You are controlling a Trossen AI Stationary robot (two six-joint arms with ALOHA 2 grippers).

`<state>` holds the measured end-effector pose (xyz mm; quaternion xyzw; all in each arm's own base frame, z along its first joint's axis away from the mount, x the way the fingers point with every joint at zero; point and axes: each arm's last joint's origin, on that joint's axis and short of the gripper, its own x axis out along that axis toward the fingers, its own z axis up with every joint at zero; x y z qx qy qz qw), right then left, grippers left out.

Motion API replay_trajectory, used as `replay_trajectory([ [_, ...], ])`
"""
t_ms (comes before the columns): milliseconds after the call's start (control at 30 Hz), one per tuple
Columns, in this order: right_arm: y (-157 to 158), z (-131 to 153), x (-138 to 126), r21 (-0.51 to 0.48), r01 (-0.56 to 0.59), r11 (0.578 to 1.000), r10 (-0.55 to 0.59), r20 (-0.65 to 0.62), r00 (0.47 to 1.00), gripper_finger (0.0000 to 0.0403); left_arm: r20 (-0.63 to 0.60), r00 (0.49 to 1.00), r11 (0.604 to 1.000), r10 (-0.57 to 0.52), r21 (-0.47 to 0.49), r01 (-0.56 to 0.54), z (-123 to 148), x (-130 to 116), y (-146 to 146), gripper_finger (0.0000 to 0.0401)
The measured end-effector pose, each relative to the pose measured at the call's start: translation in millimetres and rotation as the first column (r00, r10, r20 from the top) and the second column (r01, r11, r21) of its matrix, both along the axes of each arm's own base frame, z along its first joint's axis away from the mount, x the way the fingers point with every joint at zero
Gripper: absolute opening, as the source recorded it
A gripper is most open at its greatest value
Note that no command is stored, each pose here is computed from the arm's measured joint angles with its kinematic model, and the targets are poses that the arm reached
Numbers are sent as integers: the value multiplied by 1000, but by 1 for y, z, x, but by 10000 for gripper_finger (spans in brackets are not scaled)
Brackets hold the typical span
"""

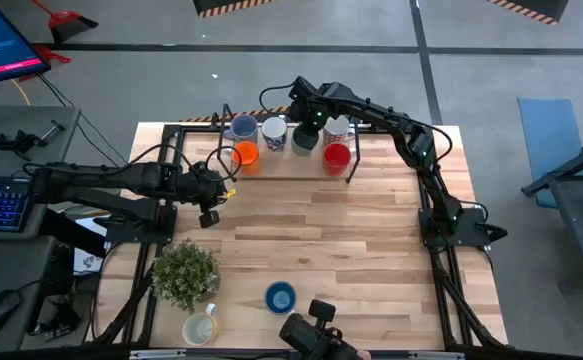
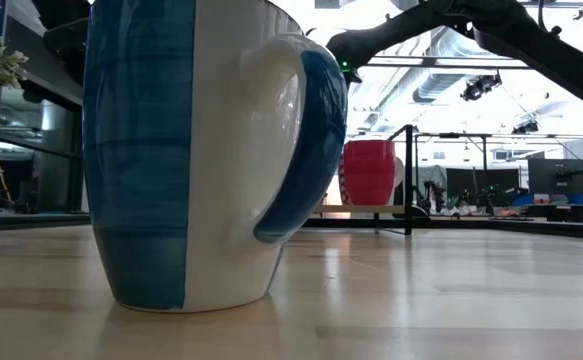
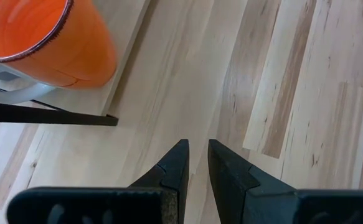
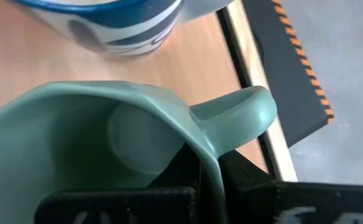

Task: Place coffee mugs
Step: Put the light green mug on the shelf

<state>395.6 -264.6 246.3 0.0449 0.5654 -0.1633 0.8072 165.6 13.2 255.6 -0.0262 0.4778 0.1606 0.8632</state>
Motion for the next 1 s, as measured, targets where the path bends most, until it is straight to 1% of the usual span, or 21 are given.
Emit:
replay_trajectory([
  [300,-1,0,1,-6,6,1000,-6,6,1000,0,0,1000,1000,0,0,0,0,0,0,51],
  [400,-2,-1,0,-6,23,1000,-23,5,1000,7,0,1000,1000,0,0,0,0,0,0,51],
  [633,-8,-1,-3,-31,52,998,-52,-8,999,42,0,1000,1000,0,0,0,0,0,0,51],
  [833,-16,0,-6,-37,98,994,-97,25,995,81,0,1000,1000,0,0,0,0,0,0,51],
  [1000,-16,0,-6,-26,116,993,-115,33,993,99,0,1000,1000,-1,0,1,0,0,0,51],
])
